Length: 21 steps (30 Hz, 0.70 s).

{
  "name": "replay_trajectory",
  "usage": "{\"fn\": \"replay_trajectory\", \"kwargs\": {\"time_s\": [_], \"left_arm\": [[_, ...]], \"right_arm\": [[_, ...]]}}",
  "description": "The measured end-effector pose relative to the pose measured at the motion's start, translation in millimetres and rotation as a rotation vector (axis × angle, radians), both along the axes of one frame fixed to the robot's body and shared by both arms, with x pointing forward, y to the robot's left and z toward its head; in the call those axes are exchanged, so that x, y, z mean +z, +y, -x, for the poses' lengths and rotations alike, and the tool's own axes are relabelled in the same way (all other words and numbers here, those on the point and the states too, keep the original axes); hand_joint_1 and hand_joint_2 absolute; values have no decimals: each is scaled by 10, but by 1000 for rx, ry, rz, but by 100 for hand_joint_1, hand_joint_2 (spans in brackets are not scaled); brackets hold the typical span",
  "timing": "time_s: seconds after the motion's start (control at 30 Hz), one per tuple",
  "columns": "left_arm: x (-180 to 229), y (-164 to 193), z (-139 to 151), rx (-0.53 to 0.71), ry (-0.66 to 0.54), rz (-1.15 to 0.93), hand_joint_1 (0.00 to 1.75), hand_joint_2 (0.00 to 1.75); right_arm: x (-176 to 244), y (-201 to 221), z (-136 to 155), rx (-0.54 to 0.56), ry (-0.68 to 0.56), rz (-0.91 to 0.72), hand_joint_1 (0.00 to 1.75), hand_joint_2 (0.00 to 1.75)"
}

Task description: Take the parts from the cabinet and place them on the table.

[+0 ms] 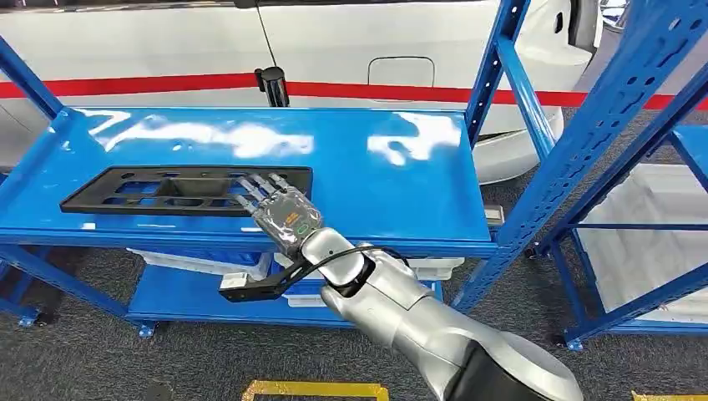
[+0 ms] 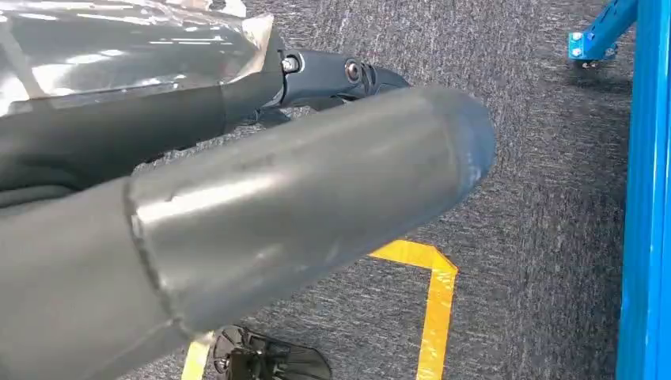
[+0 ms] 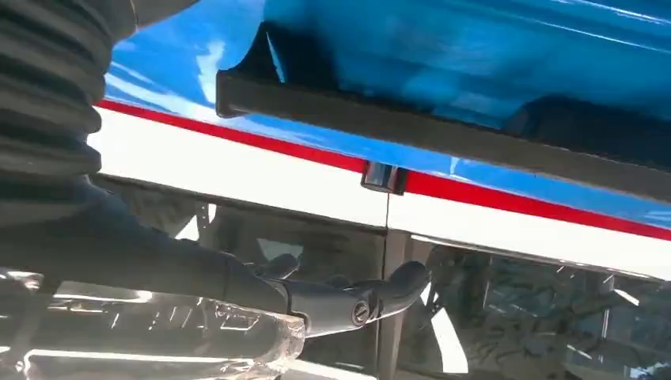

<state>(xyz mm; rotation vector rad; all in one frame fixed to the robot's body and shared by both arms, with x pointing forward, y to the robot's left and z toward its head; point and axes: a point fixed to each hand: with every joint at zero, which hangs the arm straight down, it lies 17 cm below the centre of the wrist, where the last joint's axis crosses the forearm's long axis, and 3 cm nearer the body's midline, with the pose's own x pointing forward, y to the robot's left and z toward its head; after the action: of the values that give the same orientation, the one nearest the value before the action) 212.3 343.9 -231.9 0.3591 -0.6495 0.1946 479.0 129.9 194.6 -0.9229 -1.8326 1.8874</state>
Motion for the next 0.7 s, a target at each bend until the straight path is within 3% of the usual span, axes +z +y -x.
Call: {"fn": "replay_trajectory", "kwargs": {"time_s": [0.7], "left_arm": [[3, 28, 8, 7, 3, -13, 0, 0]], "right_arm": [[-21, 9, 15, 1, 3, 4, 0, 175]]}}
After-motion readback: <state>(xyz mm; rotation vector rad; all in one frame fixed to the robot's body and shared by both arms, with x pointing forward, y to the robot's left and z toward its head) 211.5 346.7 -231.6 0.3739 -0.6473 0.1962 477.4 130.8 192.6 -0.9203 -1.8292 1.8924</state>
